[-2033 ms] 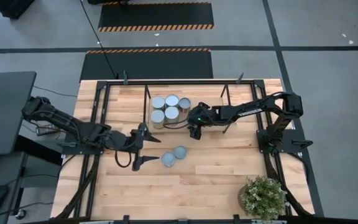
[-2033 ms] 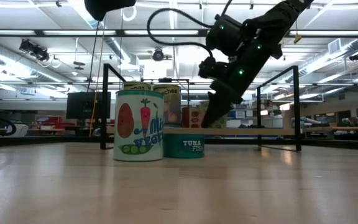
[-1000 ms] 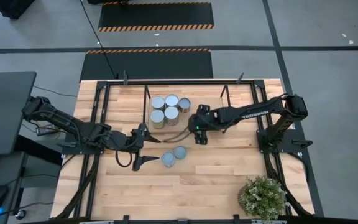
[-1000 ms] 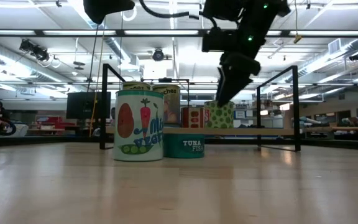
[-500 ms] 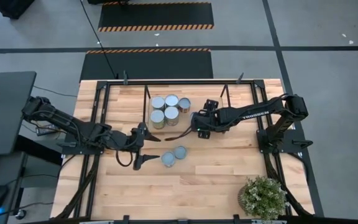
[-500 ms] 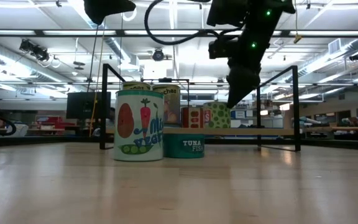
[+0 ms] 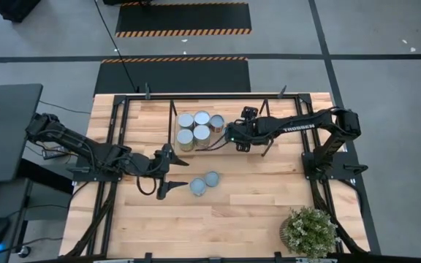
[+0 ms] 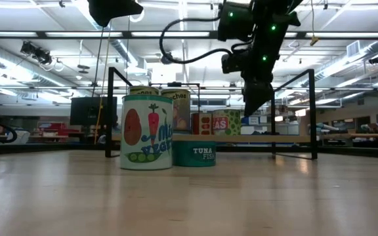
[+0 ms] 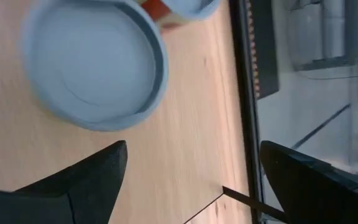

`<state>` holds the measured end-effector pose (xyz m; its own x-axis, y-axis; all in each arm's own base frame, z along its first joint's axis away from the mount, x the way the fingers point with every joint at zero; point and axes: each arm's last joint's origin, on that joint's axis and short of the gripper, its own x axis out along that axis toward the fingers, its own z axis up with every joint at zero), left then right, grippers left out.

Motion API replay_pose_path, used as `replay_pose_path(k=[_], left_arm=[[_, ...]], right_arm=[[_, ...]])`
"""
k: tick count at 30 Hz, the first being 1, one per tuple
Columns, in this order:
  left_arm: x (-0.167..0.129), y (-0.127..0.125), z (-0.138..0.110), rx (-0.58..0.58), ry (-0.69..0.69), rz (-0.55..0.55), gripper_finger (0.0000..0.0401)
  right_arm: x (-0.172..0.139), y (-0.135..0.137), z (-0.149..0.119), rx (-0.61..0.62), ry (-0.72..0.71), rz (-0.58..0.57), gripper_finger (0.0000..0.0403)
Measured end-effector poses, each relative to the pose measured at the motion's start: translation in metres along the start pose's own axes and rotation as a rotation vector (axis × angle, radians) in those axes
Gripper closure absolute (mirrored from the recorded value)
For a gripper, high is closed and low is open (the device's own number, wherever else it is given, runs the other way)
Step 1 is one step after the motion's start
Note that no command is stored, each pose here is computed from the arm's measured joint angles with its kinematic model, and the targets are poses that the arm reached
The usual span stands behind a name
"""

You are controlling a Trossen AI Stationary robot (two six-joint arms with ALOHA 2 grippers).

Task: Pick and place cans onto a shelf
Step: Put the canned peas on the shelf

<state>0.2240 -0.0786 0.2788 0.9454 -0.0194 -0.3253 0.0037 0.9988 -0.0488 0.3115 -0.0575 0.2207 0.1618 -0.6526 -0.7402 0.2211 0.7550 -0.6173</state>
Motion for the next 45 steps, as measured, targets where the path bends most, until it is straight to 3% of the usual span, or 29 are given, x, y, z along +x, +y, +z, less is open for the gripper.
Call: replay_pose_path(k=[6,17,29,45], left_arm=[[0.000,0.000,0.000,0.000,0.001,0.000,0.0083],[0.000,0.000,0.000,0.001,0.002,0.000,0.0083],[0.000,0.000,-0.002,0.006,0.017,0.003,0.0083],[0.000,0.000,-0.002,0.006,0.017,0.002,0.0083]], right_arm=[[0.018,-0.022,-0.002,0.007,0.021,0.061,0.0027],[0.032,-0.041,0.010,-0.117,-0.132,0.136,0.0030],[0.027,-0.034,0.014,-0.141,-0.202,0.240,0.0030],[0.017,-0.021,0.022,-0.129,-0.275,0.276,0.0030]])
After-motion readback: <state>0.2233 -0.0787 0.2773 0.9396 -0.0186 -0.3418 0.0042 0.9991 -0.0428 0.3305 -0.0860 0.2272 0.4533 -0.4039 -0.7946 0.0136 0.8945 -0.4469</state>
